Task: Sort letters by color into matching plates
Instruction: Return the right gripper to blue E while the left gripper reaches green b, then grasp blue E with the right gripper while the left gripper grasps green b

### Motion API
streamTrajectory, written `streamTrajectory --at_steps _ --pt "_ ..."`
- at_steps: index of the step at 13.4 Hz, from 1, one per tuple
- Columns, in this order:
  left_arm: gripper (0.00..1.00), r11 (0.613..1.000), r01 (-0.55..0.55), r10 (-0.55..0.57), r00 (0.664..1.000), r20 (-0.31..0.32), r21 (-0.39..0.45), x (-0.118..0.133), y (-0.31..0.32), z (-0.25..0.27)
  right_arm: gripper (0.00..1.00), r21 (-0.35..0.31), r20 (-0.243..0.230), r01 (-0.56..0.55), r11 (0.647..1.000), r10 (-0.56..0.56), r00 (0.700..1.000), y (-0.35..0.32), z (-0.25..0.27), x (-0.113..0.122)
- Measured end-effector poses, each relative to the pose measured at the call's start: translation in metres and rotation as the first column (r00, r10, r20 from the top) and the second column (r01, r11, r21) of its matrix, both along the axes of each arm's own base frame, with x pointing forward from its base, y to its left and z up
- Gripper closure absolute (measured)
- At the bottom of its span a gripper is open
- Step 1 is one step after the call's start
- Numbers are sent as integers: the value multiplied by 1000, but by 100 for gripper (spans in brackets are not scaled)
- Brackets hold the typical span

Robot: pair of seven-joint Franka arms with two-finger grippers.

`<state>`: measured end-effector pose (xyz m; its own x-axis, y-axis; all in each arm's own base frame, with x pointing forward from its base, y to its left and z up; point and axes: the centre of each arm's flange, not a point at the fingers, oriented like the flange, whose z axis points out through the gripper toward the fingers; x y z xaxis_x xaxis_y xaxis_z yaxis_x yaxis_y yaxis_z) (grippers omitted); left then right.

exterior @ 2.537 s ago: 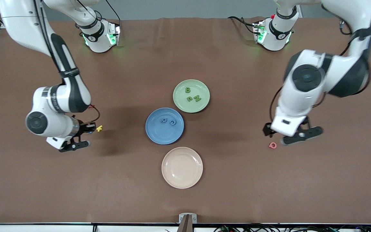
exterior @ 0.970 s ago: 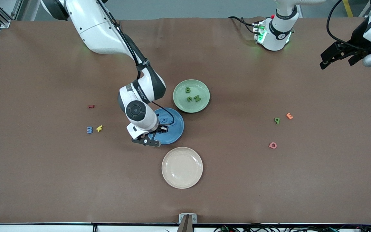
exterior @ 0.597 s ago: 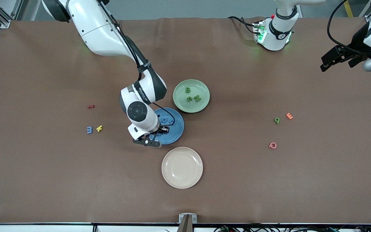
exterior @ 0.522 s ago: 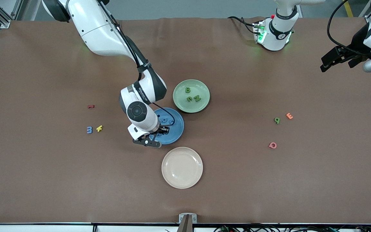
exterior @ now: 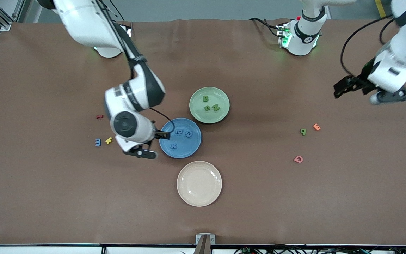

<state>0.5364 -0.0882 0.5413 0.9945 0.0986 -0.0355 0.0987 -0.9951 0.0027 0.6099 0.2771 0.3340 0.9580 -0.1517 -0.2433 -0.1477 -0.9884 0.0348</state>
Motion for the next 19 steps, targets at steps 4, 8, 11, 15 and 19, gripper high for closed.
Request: streamTrajectory --at_steps 4,8,11,15,19 --pt "0 992 121 -119 991 -61 23 24 -35 -93 0 15 -29 -116 993 117 993 -121 17 0" --pt "1 958 284 -282 957 -72 28 42 -43 -185 0 77 1 -227 971 228 974 -231 -3 12" --pt "6 937 348 -346 935 -82 12 38 -49 -224 0 51 114 -305 951 298 948 -277 -28 16" --pt "19 926 377 -374 922 -94 8 26 -49 -263 0 21 173 -338 941 330 928 -288 -84 4" --pt "23 903 426 -416 901 -125 60 22 -37 -286 0 8 194 -347 938 339 921 -284 -114 -9"
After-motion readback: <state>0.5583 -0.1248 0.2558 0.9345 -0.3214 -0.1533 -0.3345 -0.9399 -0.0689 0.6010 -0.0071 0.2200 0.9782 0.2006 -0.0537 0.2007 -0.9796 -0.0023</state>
